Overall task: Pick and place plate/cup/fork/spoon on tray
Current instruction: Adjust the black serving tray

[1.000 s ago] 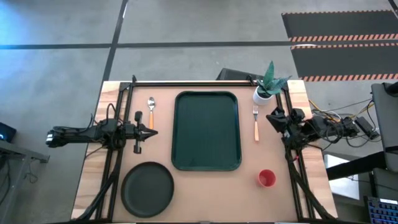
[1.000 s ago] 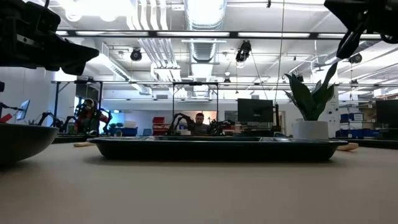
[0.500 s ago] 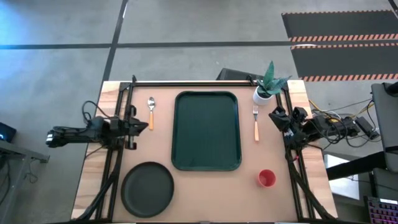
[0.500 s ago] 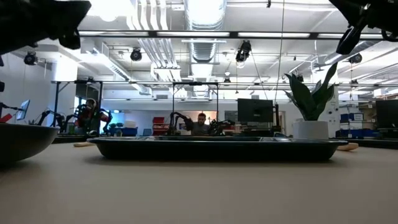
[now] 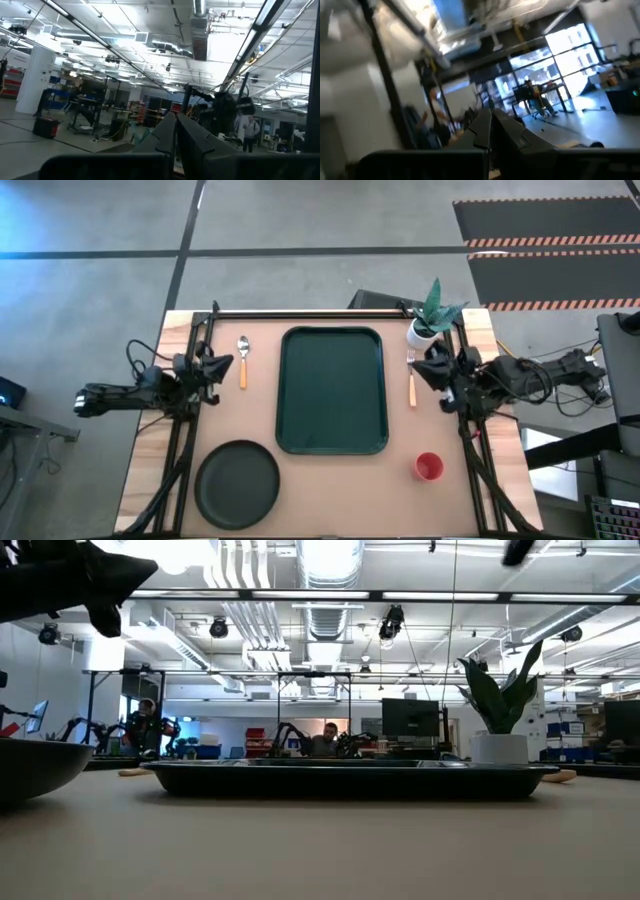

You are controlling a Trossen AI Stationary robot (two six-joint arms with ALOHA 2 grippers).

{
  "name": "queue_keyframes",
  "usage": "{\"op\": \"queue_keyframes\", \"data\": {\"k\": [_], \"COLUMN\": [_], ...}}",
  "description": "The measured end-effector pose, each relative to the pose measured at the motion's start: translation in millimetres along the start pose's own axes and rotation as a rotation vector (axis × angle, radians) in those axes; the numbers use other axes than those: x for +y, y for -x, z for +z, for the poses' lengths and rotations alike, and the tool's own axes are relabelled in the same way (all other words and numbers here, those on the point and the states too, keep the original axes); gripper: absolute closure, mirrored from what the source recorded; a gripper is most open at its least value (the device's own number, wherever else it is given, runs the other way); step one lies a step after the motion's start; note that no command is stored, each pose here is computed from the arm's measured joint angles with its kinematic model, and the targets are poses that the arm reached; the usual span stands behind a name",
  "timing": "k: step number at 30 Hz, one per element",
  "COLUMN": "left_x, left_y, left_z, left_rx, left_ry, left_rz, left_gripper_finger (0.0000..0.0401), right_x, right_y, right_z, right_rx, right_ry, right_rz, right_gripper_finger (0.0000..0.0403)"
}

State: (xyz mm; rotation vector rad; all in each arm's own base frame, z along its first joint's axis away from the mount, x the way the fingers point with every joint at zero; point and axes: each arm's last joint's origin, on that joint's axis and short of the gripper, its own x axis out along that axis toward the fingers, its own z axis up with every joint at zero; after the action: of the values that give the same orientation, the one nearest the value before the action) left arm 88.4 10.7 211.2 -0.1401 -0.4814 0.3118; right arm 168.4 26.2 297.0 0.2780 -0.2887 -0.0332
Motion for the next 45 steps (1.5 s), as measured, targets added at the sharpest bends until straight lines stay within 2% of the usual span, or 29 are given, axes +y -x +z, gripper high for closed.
{"op": "queue_keyframes", "data": {"k": [4,7,12,19,24,28,35,39,45], "left_x": [0,0,0,0,0,0,0,0,0], "left_y": [0,0,0,0,0,0,0,0,0], "left_z": [2,2,2,2,2,2,1,1,1], "left_rx": [-0.007,-0.005,-0.005,-0.004,-0.004,-0.002,0.004,0.005,0.006], "left_ry": [0.003,0.003,0.003,0.003,0.003,0.002,0.0,0.0,0.0], "left_rz": [-0.002,-0.004,-0.005,-0.008,-0.008,-0.008,-0.007,-0.007,-0.007], "left_gripper_finger": [0.0401,0.0401,0.0401,0.0401,0.0401,0.0401,0.0401,0.0401,0.0401], "right_x": [16,23,29,26,18,14,5,-7,-27], "right_y": [-37,-59,-88,-112,-112,-109,-103,-96,-85], "right_z": [24,37,41,15,4,-10,-31,-38,-58], "right_rx": [0.167,0.319,0.554,0.9,1.052,1.105,1.149,1.178,1.249], "right_ry": [0.097,0.132,0.141,0.176,0.145,0.086,0.033,-0.038,-0.155], "right_rz": [-0.016,-0.096,-0.272,-0.552,-0.745,-0.857,-0.937,-0.987,-1.076], "right_gripper_finger": [0.0394,0.0394,0.0394,0.0394,0.0394,0.0394,0.0386,0.0355,0.0282]}}
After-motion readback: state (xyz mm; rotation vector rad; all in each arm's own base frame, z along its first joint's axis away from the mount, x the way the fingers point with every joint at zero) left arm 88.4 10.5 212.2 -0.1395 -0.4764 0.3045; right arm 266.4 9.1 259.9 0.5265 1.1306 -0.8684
